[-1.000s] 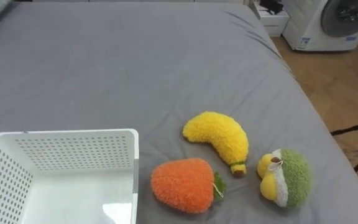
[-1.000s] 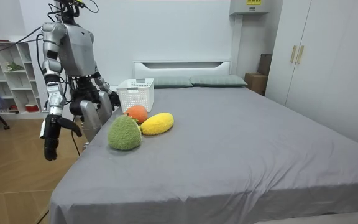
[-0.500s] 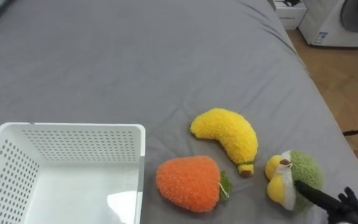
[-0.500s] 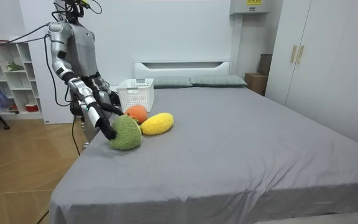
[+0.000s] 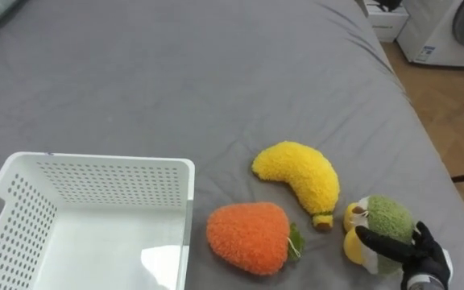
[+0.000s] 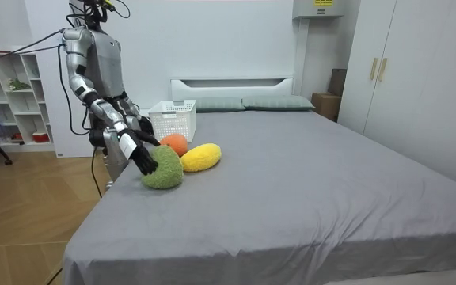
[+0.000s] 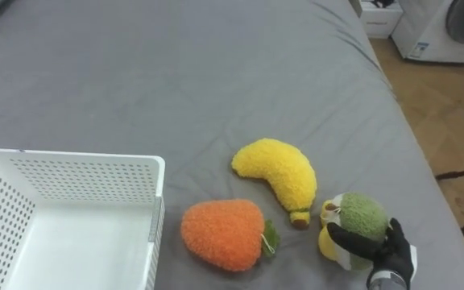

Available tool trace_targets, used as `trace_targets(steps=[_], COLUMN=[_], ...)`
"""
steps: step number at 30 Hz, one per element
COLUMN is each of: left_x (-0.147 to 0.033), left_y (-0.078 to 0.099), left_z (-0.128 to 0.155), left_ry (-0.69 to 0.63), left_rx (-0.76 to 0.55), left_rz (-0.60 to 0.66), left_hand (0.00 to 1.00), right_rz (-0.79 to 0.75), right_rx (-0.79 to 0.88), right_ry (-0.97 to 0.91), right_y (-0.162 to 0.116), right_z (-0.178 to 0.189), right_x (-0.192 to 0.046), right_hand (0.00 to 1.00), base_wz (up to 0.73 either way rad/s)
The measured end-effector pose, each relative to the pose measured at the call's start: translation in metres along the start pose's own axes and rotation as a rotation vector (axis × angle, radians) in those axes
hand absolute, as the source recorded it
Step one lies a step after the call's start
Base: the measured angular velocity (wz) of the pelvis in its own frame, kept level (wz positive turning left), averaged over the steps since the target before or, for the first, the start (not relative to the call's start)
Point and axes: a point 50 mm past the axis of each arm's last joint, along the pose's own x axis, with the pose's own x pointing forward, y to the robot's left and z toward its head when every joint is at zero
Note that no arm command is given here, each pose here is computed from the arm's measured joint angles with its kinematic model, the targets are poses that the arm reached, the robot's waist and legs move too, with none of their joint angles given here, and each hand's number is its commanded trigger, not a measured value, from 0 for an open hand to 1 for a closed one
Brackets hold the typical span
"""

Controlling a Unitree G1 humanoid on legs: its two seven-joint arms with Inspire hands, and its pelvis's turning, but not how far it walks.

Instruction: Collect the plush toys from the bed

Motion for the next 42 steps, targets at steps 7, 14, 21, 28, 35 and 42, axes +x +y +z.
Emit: trace_targets(steps=[7,14,21,28,35,42], left_x=[0.0,0.0,0.001,0.004,0.012,0.013], left_y=[-0.001,-0.001,0.001,0.0,0.009,0.006], left_z=[0.002,0.002,0.006,0.012,0.024,0.032], left_ry=[-0.005,-0.003,-0.029,-0.017,-0.027,-0.049], left_rx=[0.039,0.054,0.076,0.068,0.076,0.098], left_rz=[-0.006,-0.001,0.0,-0.014,-0.008,-0.049], left_hand=[0.0,0.0,0.0,0.0,0.0,0.0], right_rz=[-0.009,-0.047,-0.152,-0.231,-0.345,-0.383], right_rx=[-0.048,-0.182,-0.323,-0.316,-0.227,-0.211], right_ry=[0.002,0.019,0.123,0.113,0.069,0.042], right_y=[0.0,-0.005,-0.022,-0.021,-0.023,-0.028], right_z=[-0.003,-0.013,-0.033,-0.02,0.013,0.026], right_x=[0.0,0.0,0.003,0.011,0.025,0.028], right_hand=[0.0,0.0,0.0,1.0,1.0,1.0], base_wz=[0.03,0.07,0.13,0.09,0.1,0.03])
